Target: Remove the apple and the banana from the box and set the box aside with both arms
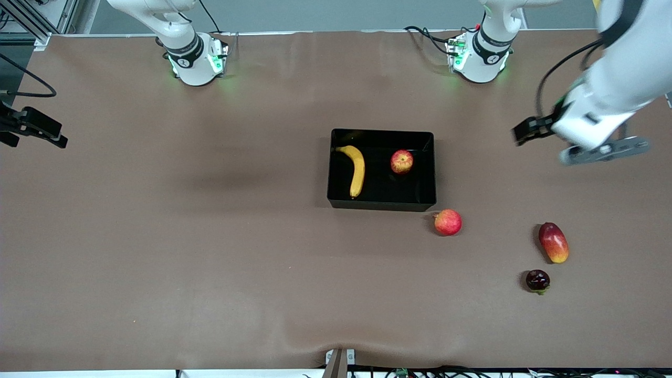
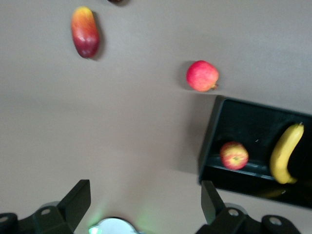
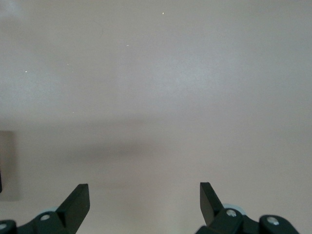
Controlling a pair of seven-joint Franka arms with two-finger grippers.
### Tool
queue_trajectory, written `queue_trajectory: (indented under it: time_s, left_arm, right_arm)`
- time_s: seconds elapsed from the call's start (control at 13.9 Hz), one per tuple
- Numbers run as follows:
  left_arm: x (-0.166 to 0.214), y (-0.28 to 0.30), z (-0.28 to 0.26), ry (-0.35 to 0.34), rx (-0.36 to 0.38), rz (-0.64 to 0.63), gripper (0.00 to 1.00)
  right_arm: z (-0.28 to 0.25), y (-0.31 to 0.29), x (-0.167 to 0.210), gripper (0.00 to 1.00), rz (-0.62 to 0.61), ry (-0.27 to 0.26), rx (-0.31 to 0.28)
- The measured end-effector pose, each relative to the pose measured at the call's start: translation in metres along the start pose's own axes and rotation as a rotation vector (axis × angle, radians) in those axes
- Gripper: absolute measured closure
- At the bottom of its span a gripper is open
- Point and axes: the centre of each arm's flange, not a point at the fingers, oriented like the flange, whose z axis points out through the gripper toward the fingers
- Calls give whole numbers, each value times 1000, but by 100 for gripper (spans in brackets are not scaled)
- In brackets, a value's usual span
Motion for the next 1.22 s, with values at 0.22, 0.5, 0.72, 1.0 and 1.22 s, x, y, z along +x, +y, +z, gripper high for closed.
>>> queue_trajectory:
  time_s: [0.22,0.5,0.72,1.0,1.22]
  left_arm:
    - [-18,75,50,6,-6,-122,0]
    - [-65,151,130,37,-42,-254,0]
    - [-88,165,192,30,-48,-242,0]
    - [-109,174,263,6,-60,-218,0]
    - [-113,177,295,-32,-43,-205,0]
  right_arm:
    - [0,0,0,0,0,1,0]
    - [0,0,0,0,0,1,0]
    - [0,0,0,0,0,1,0]
    - [0,0,0,0,0,1,0]
    - [0,0,0,0,0,1,0]
